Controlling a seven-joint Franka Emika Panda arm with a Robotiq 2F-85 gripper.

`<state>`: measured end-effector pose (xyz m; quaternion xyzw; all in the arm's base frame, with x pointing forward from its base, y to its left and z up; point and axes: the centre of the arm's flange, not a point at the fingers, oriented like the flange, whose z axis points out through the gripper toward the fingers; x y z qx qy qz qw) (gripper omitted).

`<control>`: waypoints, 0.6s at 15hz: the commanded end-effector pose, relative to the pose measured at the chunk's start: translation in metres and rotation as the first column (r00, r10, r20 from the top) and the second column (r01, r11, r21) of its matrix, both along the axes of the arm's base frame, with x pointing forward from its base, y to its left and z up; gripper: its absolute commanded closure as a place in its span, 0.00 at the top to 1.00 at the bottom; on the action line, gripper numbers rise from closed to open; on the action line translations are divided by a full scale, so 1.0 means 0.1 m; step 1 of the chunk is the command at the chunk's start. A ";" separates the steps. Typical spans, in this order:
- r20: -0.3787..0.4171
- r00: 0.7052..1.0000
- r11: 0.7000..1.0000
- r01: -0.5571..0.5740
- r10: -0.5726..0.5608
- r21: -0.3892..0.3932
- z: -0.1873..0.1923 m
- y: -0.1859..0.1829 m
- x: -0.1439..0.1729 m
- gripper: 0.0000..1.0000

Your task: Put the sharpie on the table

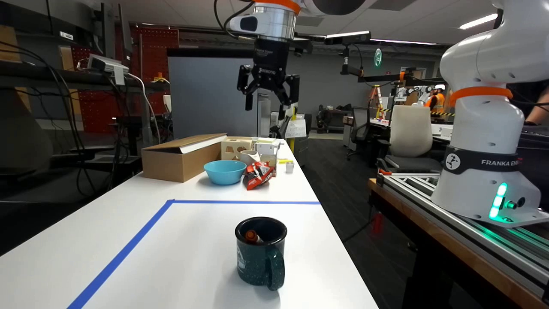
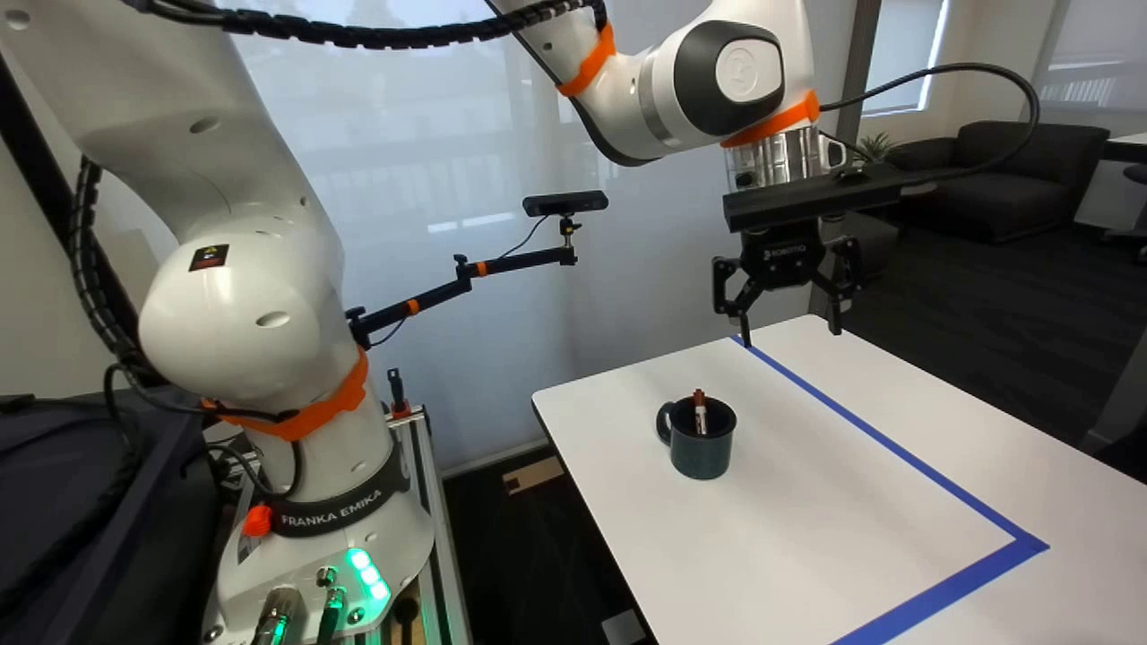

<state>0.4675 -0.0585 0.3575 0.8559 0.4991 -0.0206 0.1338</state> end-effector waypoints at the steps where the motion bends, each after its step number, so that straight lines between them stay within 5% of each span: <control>1: 0.004 0.993 0.993 -0.117 0.117 -0.008 -0.13 0.20 0.15 1.00; 9: 0.011 0.961 0.960 -0.278 0.278 0.020 -0.46 0.92 0.54 1.00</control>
